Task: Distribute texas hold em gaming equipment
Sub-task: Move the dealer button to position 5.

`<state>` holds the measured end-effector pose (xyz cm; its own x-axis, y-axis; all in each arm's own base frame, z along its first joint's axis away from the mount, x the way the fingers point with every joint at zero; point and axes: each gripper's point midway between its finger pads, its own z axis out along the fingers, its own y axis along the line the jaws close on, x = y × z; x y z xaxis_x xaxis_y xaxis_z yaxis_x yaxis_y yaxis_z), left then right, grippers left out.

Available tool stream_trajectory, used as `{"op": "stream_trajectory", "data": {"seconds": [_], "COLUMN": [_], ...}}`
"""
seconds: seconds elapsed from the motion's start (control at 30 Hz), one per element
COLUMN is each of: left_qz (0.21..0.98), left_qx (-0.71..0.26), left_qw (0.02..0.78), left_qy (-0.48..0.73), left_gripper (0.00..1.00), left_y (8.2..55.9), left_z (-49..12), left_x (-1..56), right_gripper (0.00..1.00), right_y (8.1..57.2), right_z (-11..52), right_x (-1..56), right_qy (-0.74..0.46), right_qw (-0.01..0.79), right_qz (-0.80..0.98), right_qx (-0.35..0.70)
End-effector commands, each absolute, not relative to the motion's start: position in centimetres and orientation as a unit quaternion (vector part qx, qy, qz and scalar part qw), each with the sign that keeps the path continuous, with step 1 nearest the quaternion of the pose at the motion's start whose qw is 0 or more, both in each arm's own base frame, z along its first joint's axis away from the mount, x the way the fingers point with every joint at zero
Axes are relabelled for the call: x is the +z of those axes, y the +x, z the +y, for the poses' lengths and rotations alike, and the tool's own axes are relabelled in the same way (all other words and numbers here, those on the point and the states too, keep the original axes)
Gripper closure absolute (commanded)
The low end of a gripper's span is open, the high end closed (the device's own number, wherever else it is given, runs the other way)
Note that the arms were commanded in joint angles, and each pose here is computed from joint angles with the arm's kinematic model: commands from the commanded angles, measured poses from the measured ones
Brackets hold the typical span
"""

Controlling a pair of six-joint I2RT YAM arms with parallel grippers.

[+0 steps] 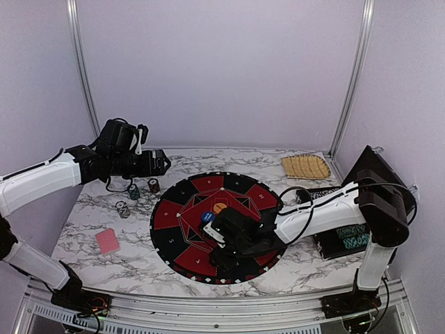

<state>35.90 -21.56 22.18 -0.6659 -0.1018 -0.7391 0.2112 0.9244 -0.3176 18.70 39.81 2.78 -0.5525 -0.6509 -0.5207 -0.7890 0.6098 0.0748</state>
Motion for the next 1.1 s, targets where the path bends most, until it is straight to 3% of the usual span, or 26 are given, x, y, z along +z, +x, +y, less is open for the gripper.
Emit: {"op": "stream_trajectory", "data": {"seconds": [0.0,0.43,0.9,1.07], "left_qz": [0.893,0.893,0.893,0.894], "left_qx": [-0.186,-0.182,-0.182,-0.184], "left_qw": [0.410,0.412,0.411,0.410], "left_qy": [0.003,-0.006,-0.013,-0.012], "left_gripper": [0.01,0.01,0.01,0.01], "left_y": [35.6,35.7,35.5,35.5], "left_z": [-19.7,-18.0,-17.2,-17.3], "left_x": [22.6,22.8,22.5,22.5], "right_gripper": [0.52,0.52,0.51,0.42], "right_y": [20.7,30.0,24.9,25.1], "right_z": [41.9,44.1,47.9,47.9], "right_x": [2.8,1.4,1.4,1.2], "right_qy": [-0.405,-0.379,-0.416,-0.411], "right_qw": [0.228,0.246,0.231,0.231], "right_qz": [0.874,0.883,0.869,0.873], "right_qx": [0.144,0.125,0.135,0.127]}}
